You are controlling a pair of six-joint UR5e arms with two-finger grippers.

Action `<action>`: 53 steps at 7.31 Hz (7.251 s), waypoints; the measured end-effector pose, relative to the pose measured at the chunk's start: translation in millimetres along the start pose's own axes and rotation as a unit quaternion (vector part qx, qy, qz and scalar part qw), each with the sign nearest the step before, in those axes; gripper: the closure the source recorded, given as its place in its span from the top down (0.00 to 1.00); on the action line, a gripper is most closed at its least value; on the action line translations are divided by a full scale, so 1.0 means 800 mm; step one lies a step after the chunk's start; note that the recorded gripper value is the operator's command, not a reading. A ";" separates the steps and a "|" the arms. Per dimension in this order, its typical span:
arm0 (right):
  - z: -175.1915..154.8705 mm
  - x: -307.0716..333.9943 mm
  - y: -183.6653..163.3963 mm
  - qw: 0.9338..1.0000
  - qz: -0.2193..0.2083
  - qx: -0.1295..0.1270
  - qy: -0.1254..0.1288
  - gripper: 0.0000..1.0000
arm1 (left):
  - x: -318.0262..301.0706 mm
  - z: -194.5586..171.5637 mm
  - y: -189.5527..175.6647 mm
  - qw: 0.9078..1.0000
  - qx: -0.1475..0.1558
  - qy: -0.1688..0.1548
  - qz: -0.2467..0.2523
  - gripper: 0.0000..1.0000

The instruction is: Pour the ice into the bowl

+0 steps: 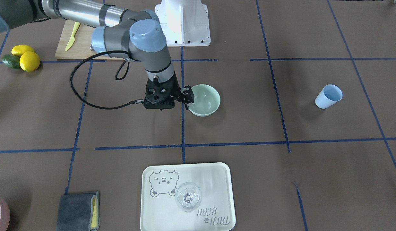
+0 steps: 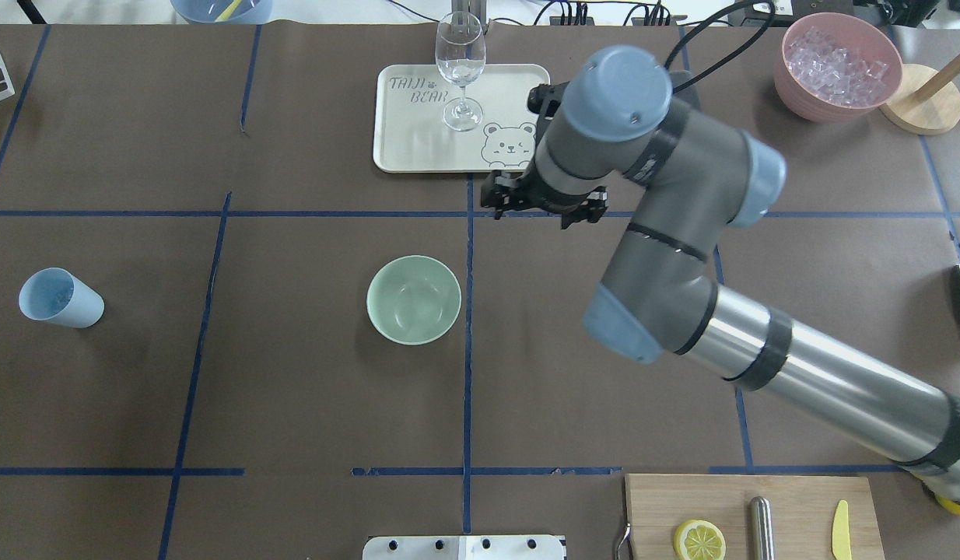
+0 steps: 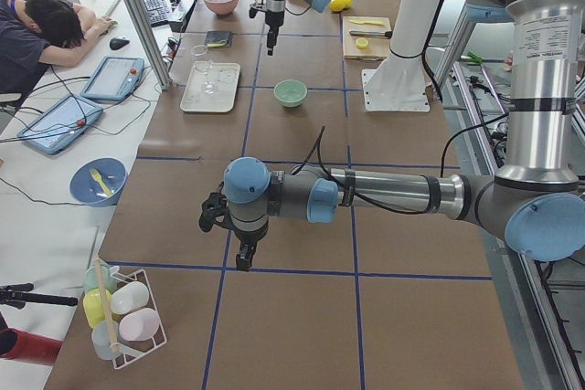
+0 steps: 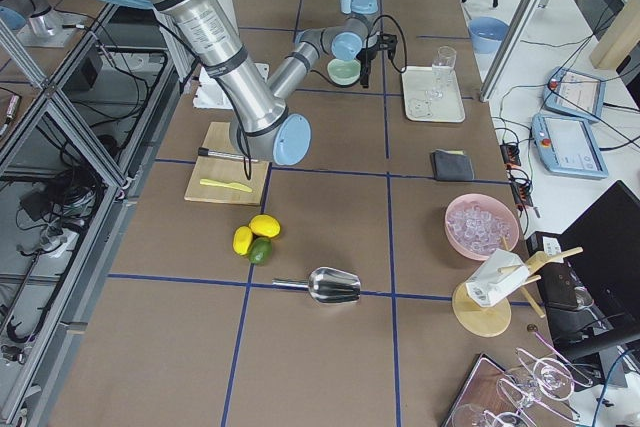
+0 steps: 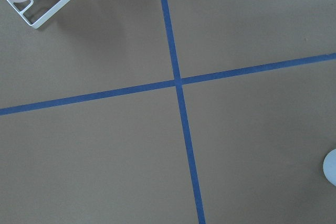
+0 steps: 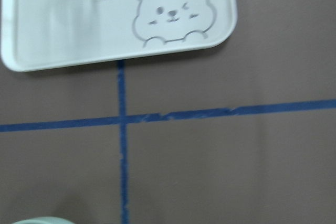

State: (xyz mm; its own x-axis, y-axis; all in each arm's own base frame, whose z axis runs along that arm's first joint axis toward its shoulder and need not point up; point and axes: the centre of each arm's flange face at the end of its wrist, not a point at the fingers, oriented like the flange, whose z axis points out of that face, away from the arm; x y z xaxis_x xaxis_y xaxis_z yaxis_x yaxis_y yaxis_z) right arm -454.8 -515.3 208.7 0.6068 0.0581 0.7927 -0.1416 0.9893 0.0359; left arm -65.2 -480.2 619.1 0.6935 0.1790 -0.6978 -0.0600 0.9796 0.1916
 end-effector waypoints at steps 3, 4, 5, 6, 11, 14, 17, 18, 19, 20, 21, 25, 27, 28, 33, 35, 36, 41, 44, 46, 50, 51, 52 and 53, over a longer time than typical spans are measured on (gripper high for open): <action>-0.080 0.216 -0.080 0.992 -0.119 -0.022 0.040 1.00 | 0.014 -0.011 -0.019 1.000 0.010 -0.007 0.015 1.00; -0.103 0.295 -0.103 0.988 -0.148 -0.028 0.045 1.00 | 0.018 -0.015 -0.026 1.000 0.014 -0.007 0.020 1.00; -0.127 0.385 -0.122 0.983 -0.175 -0.034 0.052 1.00 | 0.023 -0.021 -0.037 0.999 0.025 -0.009 0.031 1.00; -0.149 0.468 -0.131 0.978 -0.195 -0.042 0.061 1.00 | 0.030 -0.029 -0.049 0.998 0.045 -0.010 0.050 1.00; -0.187 0.743 -0.054 0.988 -0.112 -0.075 0.077 1.00 | 0.083 -0.062 -0.075 0.962 0.227 0.003 0.153 1.00; -0.185 0.769 -0.036 0.989 -0.092 -0.080 0.079 1.00 | 0.159 0.017 -0.022 0.936 0.336 0.026 0.102 1.00; -0.184 0.772 -0.034 0.989 -0.089 -0.082 0.080 1.00 | 0.228 0.088 0.015 0.911 0.408 0.029 0.047 1.00; -0.184 0.772 -0.034 0.989 -0.088 -0.082 0.081 1.00 | 0.243 0.110 0.039 0.904 0.425 0.036 0.030 1.00; -0.183 0.773 -0.034 0.990 -0.087 -0.082 0.081 1.00 | 0.262 0.134 0.058 0.897 0.440 0.038 0.011 1.00; -0.183 0.774 -0.033 0.990 -0.086 -0.083 0.081 1.00 | 0.281 0.156 0.074 0.890 0.455 0.030 -0.003 1.00; -0.182 0.775 -0.031 0.990 -0.084 -0.084 0.081 1.00 | 0.295 0.174 0.090 0.883 0.470 0.016 -0.010 1.00; -0.181 0.778 -0.028 0.990 -0.082 -0.085 0.081 1.00 | 0.320 0.232 0.136 0.868 0.495 -0.014 -0.033 1.00; -0.181 0.778 -0.027 0.990 -0.082 -0.085 0.081 1.00 | 0.318 0.254 0.153 0.863 0.503 -0.024 -0.045 1.00; -0.181 0.778 -0.027 0.990 -0.082 -0.085 0.081 1.00 | 0.318 0.261 0.158 0.862 0.505 -0.027 -0.046 1.00; -0.180 0.780 -0.027 0.990 -0.082 -0.086 0.082 1.00 | 0.320 0.278 0.175 0.860 0.508 -0.036 -0.039 1.00; -0.180 0.780 -0.027 0.989 -0.082 -0.086 0.082 1.00 | 0.321 0.283 0.180 0.859 0.508 -0.037 -0.037 1.00; -0.180 0.780 -0.027 0.989 -0.082 -0.086 0.083 1.00 | 0.320 0.287 0.183 0.860 0.507 -0.038 -0.037 1.00; -0.180 0.779 -0.027 0.989 -0.082 -0.086 0.083 1.00 | 0.313 0.308 0.197 0.866 0.496 -0.039 -0.040 1.00; -0.181 0.779 -0.028 0.990 -0.082 -0.085 0.083 1.00 | 0.313 0.319 0.199 0.860 0.506 -0.042 -0.048 1.00; -0.182 0.779 -0.028 0.990 -0.082 -0.085 0.083 1.00 | 0.328 0.324 0.194 0.856 0.514 -0.037 -0.053 1.00; -0.182 0.779 -0.030 0.989 -0.082 -0.084 0.084 1.00 | 0.336 0.343 0.188 0.848 0.525 -0.044 -0.053 1.00; -0.181 0.779 -0.030 0.989 -0.082 -0.085 0.084 1.00 | 0.333 0.347 0.189 0.848 0.525 -0.049 -0.052 1.00; -0.181 0.780 -0.030 0.989 -0.082 -0.085 0.084 1.00 | 0.329 0.350 0.189 0.848 0.525 -0.053 -0.050 1.00; -0.181 0.780 -0.030 0.989 -0.082 -0.085 0.084 1.00 | 0.328 0.354 0.191 0.849 0.524 -0.056 -0.048 1.00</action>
State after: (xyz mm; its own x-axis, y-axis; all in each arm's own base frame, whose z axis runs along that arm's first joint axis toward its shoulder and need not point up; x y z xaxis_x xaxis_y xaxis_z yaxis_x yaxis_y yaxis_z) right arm 40.3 -483.3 614.5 0.7347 -0.0978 0.6713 0.0948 0.9946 0.0412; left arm 310.7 -309.7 660.9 0.7263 0.0356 -0.6865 0.6314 0.3602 0.6867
